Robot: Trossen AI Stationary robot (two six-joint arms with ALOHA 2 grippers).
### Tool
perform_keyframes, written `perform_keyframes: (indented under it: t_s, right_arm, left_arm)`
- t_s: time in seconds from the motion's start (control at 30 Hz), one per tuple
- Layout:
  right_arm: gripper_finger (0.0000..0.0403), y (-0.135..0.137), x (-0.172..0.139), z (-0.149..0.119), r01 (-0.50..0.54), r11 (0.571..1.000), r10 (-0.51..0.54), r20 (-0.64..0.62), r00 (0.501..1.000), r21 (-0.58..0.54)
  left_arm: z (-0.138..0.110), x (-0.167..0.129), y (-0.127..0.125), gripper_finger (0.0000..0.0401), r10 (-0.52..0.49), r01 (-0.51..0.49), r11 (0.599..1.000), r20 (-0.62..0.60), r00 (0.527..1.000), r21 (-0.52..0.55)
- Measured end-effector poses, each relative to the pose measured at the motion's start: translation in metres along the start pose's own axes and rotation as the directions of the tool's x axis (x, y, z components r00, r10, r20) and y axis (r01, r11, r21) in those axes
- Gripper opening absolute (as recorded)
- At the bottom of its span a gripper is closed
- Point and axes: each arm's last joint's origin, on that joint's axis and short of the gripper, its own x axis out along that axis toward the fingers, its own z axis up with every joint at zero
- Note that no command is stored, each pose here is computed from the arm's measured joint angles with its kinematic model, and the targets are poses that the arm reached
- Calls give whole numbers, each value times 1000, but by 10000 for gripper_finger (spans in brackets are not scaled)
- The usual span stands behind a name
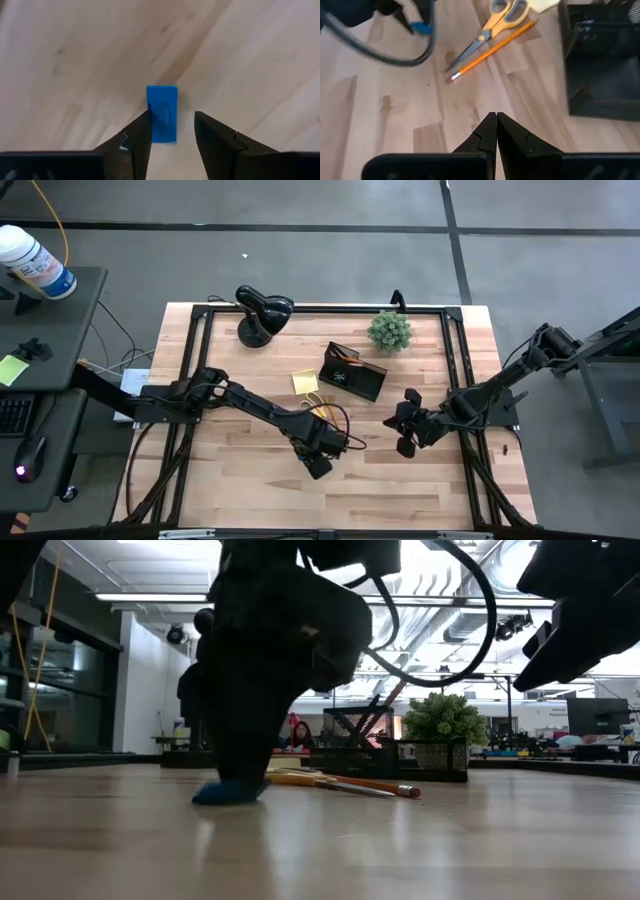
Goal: Pick and place office supplies into organizer
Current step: Put the eraser into the desk organizer
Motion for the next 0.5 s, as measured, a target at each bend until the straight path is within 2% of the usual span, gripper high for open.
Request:
perform_keyframes:
  t_s: [0.5]
  right_arm:
    - [9, -1, 2, -2, -113, 993, 114, -117, 987, 21]
  left_arm:
    - [3, 1, 2, 136, 75, -73, 997, 96, 993, -18]
